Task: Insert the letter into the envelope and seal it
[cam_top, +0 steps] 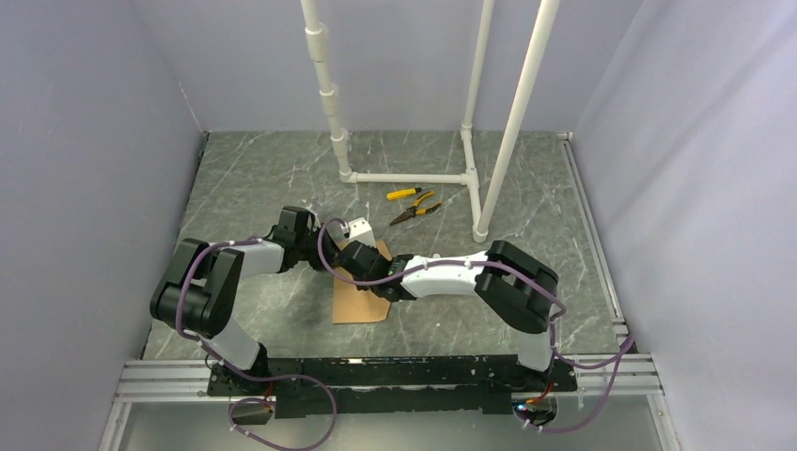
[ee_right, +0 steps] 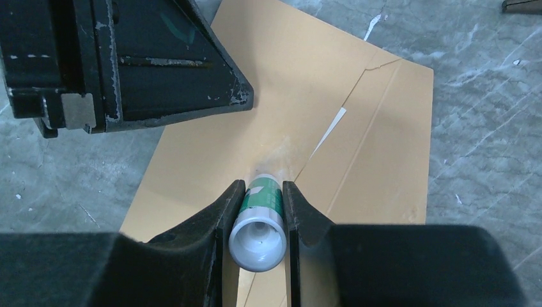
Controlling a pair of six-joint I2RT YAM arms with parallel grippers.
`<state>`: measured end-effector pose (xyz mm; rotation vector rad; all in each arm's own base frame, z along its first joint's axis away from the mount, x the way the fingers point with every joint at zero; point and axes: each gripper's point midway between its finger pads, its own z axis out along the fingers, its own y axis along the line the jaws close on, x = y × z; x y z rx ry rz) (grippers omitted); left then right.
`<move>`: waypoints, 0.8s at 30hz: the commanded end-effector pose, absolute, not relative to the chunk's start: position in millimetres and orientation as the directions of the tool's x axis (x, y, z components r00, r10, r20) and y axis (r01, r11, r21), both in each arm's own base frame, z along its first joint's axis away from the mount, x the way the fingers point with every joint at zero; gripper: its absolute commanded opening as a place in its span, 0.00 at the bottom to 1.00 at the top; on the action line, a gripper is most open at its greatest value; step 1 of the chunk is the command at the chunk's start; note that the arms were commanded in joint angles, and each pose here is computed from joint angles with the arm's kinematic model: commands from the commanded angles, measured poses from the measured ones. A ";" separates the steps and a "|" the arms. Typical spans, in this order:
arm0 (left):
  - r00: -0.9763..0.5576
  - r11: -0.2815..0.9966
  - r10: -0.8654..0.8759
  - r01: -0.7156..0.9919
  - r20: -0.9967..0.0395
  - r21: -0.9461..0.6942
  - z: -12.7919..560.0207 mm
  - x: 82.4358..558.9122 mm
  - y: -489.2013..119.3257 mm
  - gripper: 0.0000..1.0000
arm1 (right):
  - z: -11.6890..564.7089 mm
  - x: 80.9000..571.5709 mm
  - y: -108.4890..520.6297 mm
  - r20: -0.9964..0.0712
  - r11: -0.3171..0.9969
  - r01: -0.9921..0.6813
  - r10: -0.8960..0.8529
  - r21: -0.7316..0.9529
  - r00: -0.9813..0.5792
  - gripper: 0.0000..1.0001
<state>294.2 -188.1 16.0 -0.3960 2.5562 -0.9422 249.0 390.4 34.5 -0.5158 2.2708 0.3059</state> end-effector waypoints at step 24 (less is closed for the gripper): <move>-0.929 0.854 -0.343 -0.248 -0.137 -0.458 -50.4 245.2 -153.4 0.03 | 14.0 241.4 364.0 -0.652 0.933 -0.359 -0.269 0.007 -0.709 0.00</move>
